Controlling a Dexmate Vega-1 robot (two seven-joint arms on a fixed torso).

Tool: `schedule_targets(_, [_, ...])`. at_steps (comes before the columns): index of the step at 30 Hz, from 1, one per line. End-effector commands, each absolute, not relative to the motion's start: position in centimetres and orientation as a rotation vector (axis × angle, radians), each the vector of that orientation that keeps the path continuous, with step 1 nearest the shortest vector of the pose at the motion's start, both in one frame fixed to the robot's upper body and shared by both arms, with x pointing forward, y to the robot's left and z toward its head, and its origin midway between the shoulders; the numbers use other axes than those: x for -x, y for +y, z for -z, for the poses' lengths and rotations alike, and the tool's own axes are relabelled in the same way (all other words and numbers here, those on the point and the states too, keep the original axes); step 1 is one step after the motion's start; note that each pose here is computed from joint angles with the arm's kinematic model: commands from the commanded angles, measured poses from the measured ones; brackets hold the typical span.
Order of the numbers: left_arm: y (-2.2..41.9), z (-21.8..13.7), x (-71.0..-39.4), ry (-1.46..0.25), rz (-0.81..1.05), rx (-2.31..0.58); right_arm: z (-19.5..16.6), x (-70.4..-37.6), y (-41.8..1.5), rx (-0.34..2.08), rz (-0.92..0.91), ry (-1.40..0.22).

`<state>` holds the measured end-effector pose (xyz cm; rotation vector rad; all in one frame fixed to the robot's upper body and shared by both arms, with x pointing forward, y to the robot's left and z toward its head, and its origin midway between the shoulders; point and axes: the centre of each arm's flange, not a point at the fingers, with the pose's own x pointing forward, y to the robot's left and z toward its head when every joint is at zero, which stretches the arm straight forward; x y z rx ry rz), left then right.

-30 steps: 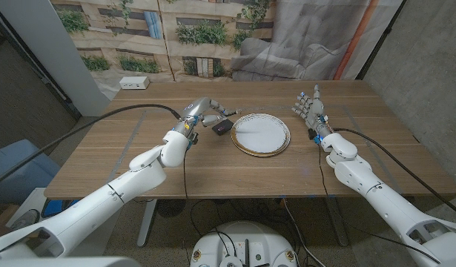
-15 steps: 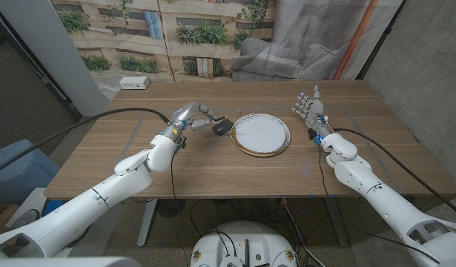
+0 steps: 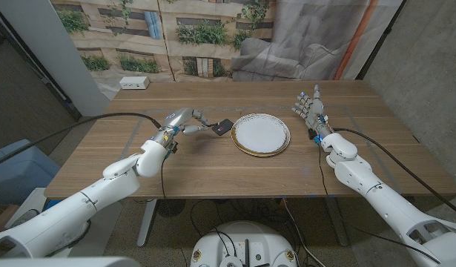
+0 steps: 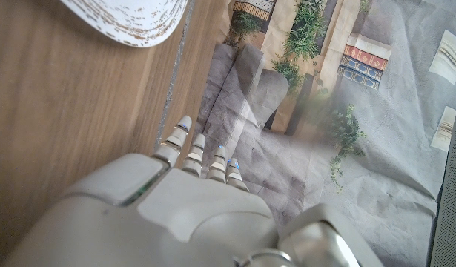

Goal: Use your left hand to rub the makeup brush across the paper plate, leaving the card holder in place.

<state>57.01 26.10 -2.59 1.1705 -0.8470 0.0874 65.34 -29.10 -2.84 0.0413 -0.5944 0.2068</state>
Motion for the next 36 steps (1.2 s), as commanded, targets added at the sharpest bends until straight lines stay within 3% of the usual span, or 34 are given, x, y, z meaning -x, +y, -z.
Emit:
schedule_targets(1, [28.3, 3.8, -57.2, -0.860, -0.091, -1.229, 2.9, -65.4, -29.1, -0.041, -0.207, -0.594])
schedule_targets(36, [29.2, 6.7, -58.4, -0.890, 0.005, -1.510, 2.8, -65.4, -29.1, -0.041, -0.207, -0.594])
